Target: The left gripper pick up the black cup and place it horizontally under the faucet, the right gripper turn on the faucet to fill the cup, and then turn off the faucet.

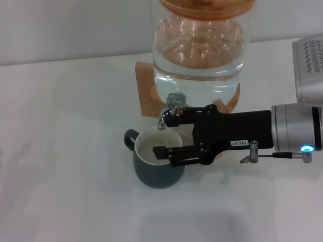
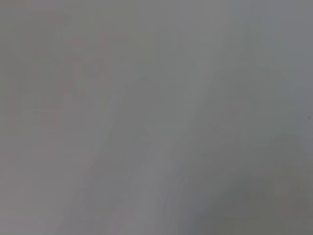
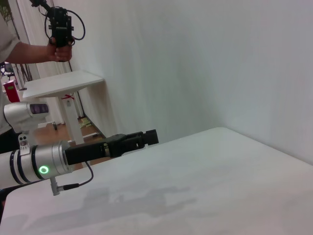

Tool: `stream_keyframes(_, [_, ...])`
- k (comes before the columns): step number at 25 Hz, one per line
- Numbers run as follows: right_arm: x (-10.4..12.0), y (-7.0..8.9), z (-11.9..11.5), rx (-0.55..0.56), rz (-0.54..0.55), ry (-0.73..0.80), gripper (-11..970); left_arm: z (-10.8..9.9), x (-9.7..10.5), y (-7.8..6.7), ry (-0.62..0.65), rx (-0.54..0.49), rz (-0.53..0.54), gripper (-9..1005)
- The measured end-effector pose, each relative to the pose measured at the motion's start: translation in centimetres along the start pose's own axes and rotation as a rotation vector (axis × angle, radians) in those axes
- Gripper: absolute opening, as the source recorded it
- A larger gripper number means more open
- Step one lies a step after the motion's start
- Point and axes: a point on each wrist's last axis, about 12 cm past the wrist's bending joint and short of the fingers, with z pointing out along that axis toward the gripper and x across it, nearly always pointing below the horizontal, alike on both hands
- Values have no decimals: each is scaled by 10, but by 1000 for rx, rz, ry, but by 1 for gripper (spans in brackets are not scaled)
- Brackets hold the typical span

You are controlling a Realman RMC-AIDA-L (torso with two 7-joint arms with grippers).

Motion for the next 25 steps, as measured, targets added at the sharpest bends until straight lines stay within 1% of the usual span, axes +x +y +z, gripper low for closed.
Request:
stream_keyframes(9, [1,1,-1,-20,-8,-6,798,1,0,0,-1,1,0,515])
stream_keyframes(12, [-1,4,-6,-54,-10,-23,797,1,0,0,-1,1,0,515])
stream_keyframes(13, [-3,6,-11,-84,-13,-46,797,1,0,0,-2,1,0,515])
stream_keyframes(18, [-8,4,-34,-99,-13,-112,797,0,-1,1,-9,-8,2,515])
stream_keyframes(21, [-5,-4,-56,-37,-21,-136,797,-1,-3,3,-18,-21,16,515])
stream_keyframes(22, [-4,-6,-59,-25,-24,-140,797,-2,-3,4,-23,-27,19,515])
stream_keyframes(25, [7,-18,-82,71,-30,-165,797,-6,-5,7,-45,-58,27,515])
